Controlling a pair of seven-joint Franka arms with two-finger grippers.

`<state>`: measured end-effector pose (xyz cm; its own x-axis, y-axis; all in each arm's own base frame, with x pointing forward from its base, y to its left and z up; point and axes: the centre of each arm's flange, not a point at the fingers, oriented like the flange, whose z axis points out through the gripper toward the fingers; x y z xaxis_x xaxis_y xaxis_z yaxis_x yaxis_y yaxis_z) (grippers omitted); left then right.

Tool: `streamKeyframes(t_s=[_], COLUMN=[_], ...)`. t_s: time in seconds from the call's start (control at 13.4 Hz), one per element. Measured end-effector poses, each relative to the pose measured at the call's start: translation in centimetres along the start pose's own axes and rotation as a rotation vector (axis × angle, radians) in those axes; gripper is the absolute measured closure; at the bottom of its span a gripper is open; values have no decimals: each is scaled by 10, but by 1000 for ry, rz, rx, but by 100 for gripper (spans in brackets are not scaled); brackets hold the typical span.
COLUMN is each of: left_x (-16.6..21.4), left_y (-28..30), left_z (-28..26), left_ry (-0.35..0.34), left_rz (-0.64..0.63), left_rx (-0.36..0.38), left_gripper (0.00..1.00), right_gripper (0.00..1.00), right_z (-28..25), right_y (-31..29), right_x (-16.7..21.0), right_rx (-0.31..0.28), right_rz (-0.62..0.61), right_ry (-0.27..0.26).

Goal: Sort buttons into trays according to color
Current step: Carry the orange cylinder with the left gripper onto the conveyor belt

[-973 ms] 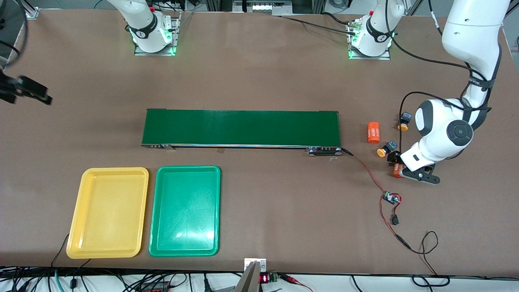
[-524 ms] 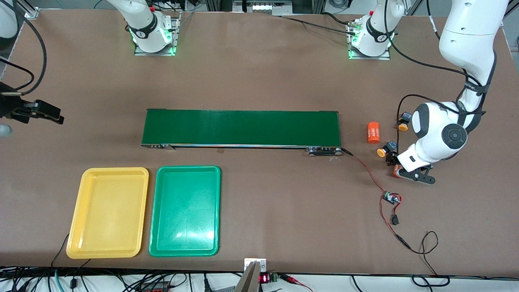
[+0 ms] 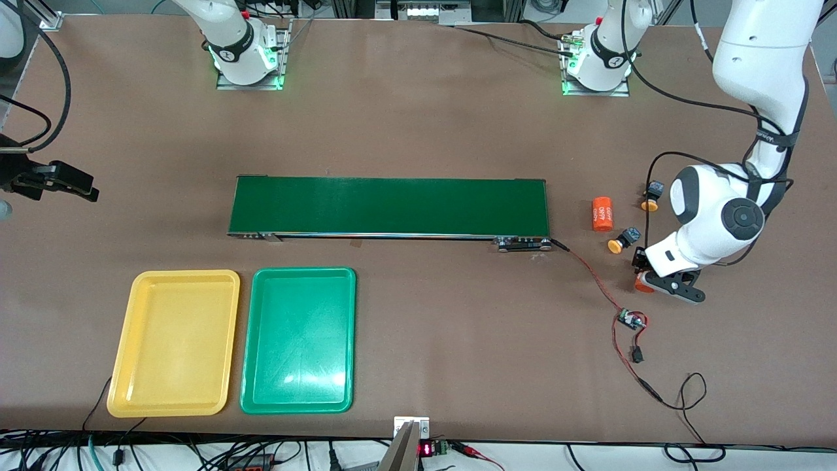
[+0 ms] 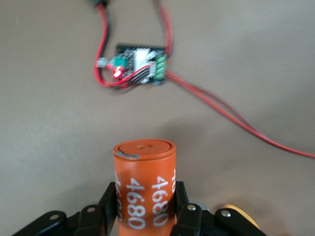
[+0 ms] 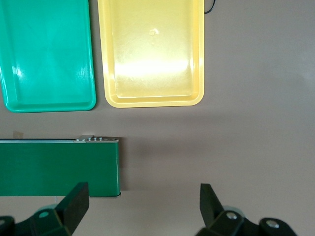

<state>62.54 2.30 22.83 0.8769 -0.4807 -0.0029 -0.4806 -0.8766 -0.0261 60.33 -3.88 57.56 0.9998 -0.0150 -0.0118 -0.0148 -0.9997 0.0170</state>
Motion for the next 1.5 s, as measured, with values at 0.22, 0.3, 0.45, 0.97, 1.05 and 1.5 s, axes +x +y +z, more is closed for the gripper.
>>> streamKeyframes(t_s=[0.22,0.3,0.45,0.97,1.05,1.5], left_x=[21,29,45,68,67,57], left_y=[52,74,118,267,296,334], left_z=[-55,-66,-78,-79,-76,-32], left_ry=[-119,-145,-158,-145,-162,-159], left_rz=[213,281,428,846,905,1016], left_rx=[-110,-141,-182,-271,-263,-195], left_gripper=[51,51,51,51,51,51], right_gripper=[0,0,0,0,0,0], right_z=[0,0,0,0,1,5], right_y=[0,0,1,1,1,-1], right_x=[0,0,0,0,0,1], right_rx=[0,0,0,0,0,0], right_rz=[-1,0,2,1,1,-1], right_ry=[0,0,0,-1,-3,-11])
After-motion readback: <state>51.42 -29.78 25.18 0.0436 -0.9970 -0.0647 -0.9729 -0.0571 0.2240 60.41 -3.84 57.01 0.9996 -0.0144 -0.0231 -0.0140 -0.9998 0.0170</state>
